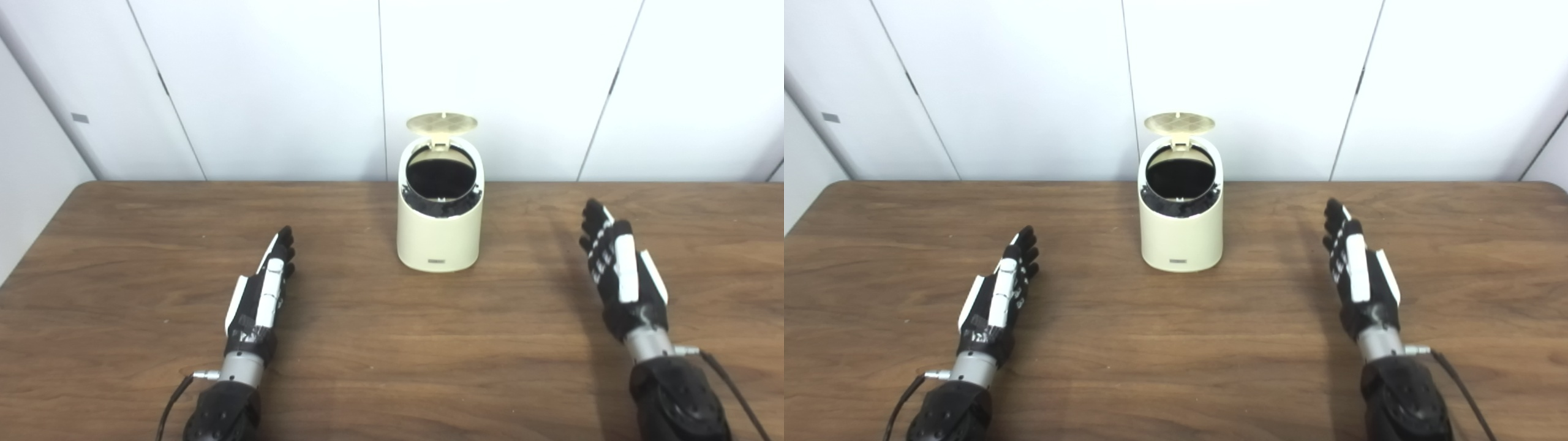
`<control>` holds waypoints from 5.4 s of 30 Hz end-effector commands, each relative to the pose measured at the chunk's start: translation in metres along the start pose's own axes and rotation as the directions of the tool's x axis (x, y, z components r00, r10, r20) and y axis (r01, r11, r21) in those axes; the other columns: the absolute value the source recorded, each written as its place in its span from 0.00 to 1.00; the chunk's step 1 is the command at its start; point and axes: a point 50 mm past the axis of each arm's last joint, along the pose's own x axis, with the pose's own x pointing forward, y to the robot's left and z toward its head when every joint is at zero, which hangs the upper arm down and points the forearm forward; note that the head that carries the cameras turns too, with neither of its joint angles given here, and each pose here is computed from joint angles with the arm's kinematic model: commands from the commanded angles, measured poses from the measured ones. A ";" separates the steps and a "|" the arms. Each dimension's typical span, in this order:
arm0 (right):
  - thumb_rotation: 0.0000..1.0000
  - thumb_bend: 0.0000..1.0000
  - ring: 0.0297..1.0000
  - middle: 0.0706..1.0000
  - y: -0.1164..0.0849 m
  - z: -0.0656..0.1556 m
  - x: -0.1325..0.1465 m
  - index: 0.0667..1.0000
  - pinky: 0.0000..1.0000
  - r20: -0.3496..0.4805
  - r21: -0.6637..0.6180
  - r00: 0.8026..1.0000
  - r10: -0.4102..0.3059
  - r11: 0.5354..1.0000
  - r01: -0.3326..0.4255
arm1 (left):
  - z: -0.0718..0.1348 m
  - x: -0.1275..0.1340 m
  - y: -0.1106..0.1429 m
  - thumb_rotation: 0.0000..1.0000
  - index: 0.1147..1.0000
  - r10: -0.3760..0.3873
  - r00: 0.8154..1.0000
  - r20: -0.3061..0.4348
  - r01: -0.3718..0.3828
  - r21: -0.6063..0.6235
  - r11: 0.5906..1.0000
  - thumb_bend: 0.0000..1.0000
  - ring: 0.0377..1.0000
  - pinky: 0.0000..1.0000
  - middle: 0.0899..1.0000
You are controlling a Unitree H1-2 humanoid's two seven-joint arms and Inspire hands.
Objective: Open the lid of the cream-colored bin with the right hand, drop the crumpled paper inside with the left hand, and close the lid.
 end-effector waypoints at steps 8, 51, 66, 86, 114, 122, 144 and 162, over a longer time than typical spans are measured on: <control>1.00 0.63 0.98 0.97 0.012 0.068 0.049 0.93 1.00 0.187 -0.171 0.978 0.093 0.983 -0.061 | -0.008 -0.004 0.006 1.00 1.00 0.015 1.000 0.020 -0.016 0.036 0.999 0.57 1.00 1.00 1.00; 1.00 0.56 0.96 0.92 0.106 0.208 0.110 0.87 0.94 0.228 -0.865 0.825 0.517 0.497 -0.073 | -0.028 -0.015 -0.005 0.89 1.00 -0.004 0.999 -0.049 0.004 -0.009 1.000 0.64 1.00 0.98 1.00; 1.00 0.59 0.99 0.93 0.106 0.201 0.101 0.85 0.97 0.134 -0.921 0.823 0.553 0.377 -0.103 | -0.028 -0.015 -0.008 0.92 1.00 -0.006 0.999 -0.048 0.005 -0.017 1.000 0.68 1.00 0.93 1.00; 1.00 0.60 1.00 0.95 0.093 0.187 0.094 0.86 0.95 0.091 -0.909 0.841 0.533 0.389 -0.147 | -0.024 -0.016 -0.008 0.91 1.00 0.009 0.999 -0.052 -0.010 -0.011 1.000 0.68 1.00 0.89 1.00; 1.00 0.66 1.00 0.95 0.109 0.150 0.071 0.88 1.00 -0.045 -0.937 0.801 0.597 0.252 -0.240 | -0.022 -0.015 -0.010 0.89 1.00 0.003 0.999 -0.054 -0.003 0.005 1.000 0.69 1.00 0.93 1.00; 1.00 0.65 1.00 0.97 0.112 0.144 0.066 0.88 1.00 -0.049 -0.948 0.798 0.601 0.223 -0.226 | -0.020 -0.015 -0.010 0.90 1.00 0.008 0.999 -0.043 -0.007 0.018 1.000 0.69 1.00 0.98 1.00; 1.00 0.64 1.00 0.97 0.100 0.141 0.056 0.87 1.00 -0.057 -0.952 0.820 0.570 0.217 -0.217 | -0.021 -0.014 -0.009 0.91 1.00 0.003 0.999 -0.051 -0.002 0.028 1.000 0.74 1.00 1.00 1.00; 1.00 0.65 1.00 0.96 0.100 0.140 0.057 0.87 1.00 -0.071 -0.956 0.825 0.561 0.197 -0.217 | -0.018 -0.014 -0.010 0.90 1.00 0.009 0.998 -0.063 -0.008 0.014 1.000 0.78 1.00 1.00 1.00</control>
